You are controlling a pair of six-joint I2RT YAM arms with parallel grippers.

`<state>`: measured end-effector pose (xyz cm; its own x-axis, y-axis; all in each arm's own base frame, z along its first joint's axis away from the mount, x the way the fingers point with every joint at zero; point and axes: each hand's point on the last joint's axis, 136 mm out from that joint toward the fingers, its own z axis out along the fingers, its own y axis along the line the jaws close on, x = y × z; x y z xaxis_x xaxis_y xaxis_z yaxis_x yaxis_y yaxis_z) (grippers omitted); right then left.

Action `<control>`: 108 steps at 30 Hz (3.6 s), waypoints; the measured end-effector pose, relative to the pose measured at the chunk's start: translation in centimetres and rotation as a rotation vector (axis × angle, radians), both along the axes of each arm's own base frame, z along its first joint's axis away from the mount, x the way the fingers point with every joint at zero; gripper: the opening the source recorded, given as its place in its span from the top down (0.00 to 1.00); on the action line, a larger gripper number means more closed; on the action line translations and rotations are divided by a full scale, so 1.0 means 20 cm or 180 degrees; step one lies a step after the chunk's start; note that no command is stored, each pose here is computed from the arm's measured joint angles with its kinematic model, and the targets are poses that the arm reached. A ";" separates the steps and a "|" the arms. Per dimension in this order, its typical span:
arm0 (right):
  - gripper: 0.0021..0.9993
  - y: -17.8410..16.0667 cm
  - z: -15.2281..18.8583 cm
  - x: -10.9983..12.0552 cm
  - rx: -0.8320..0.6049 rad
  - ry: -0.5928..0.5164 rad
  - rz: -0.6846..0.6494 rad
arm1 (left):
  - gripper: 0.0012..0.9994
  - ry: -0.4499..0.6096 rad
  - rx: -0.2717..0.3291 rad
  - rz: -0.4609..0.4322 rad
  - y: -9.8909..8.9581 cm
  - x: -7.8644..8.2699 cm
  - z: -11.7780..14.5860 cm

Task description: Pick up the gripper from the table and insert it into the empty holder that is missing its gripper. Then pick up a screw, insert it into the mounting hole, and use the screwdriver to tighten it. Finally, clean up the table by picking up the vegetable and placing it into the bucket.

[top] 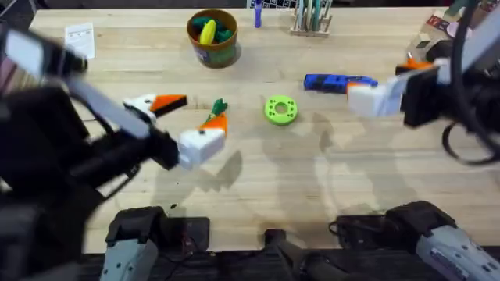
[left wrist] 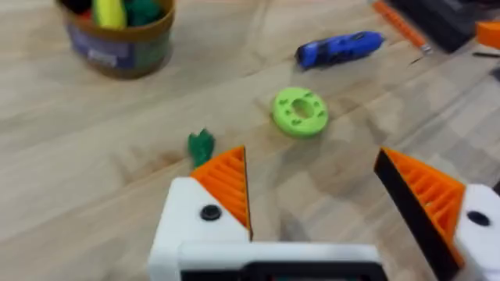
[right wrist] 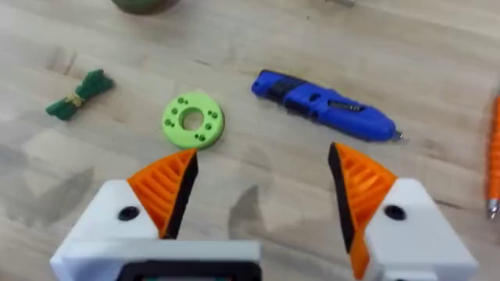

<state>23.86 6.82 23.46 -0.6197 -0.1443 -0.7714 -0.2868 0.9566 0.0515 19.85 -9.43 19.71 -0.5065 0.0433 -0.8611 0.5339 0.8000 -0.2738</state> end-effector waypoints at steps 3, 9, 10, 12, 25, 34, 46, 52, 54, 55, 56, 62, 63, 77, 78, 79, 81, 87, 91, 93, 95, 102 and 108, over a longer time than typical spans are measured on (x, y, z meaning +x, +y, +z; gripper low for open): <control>0.02 -0.01 -0.08 -0.08 0.0039 0.0000 -0.0021 | 0.01 0.0389 0.0183 0.0166 0.06 0.05 0.03; 0.02 -0.03 -0.16 -0.15 0.0081 -0.0021 -0.0050 | 0.01 0.0801 0.0456 0.0399 0.16 0.19 0.07; 0.02 -0.03 -0.17 -0.16 0.0083 -0.0025 -0.0051 | 0.01 0.0827 0.0477 0.0416 0.17 0.21 0.07; 0.02 -0.03 -0.16 -0.16 0.0087 -0.0032 -0.0053 | 0.01 0.0893 0.0522 0.0448 0.19 0.24 0.06; 0.02 -0.03 -0.18 -0.17 0.0082 0.0015 -0.0058 | 0.01 0.1369 0.1569 0.0494 0.23 0.28 -0.05; 0.02 -0.03 -0.18 -0.17 0.0082 0.0014 -0.0058 | 0.01 0.1759 0.1990 0.0181 0.05 0.37 -0.31; 0.02 -0.03 -0.18 -0.17 0.0081 0.0019 -0.0058 | 0.01 0.2196 0.2227 0.0041 -0.03 0.52 -0.72; 0.02 -0.04 -0.18 -0.17 0.0078 0.0031 -0.0058 | 0.04 0.2332 0.2264 0.0002 -0.04 0.52 -0.83; 0.02 -0.04 -0.18 -0.17 0.0078 0.0032 -0.0058 | 0.18 0.2323 0.2256 0.0015 -0.04 0.53 -0.82; 0.02 -0.04 -0.18 -0.17 0.0078 0.0032 -0.0058 | 0.31 0.2318 0.2261 0.0014 -0.04 0.53 -0.82; 0.02 -0.04 -0.18 -0.17 0.0078 0.0032 -0.0058 | 0.47 0.2322 0.2262 0.0018 -0.04 0.53 -0.82; 0.02 -0.04 -0.18 -0.17 0.0078 0.0034 -0.0058 | 0.98 0.2306 0.2266 0.0021 -0.04 0.54 -0.81; 0.02 -0.04 -0.18 -0.17 0.0078 0.0033 -0.0058 | 0.98 0.2312 0.2267 0.0022 -0.04 0.54 -0.81; 0.02 -0.04 -0.18 -0.17 0.0077 0.0035 -0.0058 | 0.98 0.1648 0.2001 0.0331 -0.10 0.79 -0.30; 0.02 -0.04 -0.18 -0.17 0.0077 0.0036 -0.0058 | 0.98 0.1486 0.1947 0.0377 -0.11 0.84 -0.20; 0.02 -0.04 -0.18 -0.17 0.0077 0.0036 -0.0058 | 0.98 0.1353 0.1902 0.0411 -0.11 0.87 -0.12; 0.02 -0.04 -0.18 -0.17 0.0077 0.0037 -0.0058 | 0.98 0.1084 0.1800 0.0506 -0.11 0.94 0.04; 0.02 -0.04 -0.18 -0.17 0.0077 0.0037 -0.0058 | 0.98 0.0509 0.1545 0.0848 -0.02 1.15 0.28; 0.02 -0.04 -0.18 -0.17 0.0076 0.0036 -0.0057 | 0.98 0.0334 0.1430 0.0959 0.01 1.28 0.30; 0.02 -0.04 -0.19 -0.18 0.0076 0.0040 -0.0058 | 0.98 0.0286 0.1393 0.0961 0.00 1.35 0.27; 0.02 -0.04 -0.19 -0.18 0.0076 0.0040 -0.0058 | 0.98 0.0278 0.1379 0.0947 -0.02 1.41 0.21; 0.02 -0.04 -0.19 -0.18 0.0076 0.0039 -0.0058 | 0.98 0.0363 0.1321 0.0815 -0.10 1.58 -0.05; 0.02 -0.04 -0.19 -0.18 0.0076 0.0040 -0.0058 | 0.97 0.0449 0.1307 0.0741 -0.12 1.60 -0.14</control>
<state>20.35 6.10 19.75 -0.6318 -0.1144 -0.7666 -0.2685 0.9601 0.0779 51.85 -11.84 16.85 -0.6534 0.2368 -0.7190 0.3087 0.9506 0.0325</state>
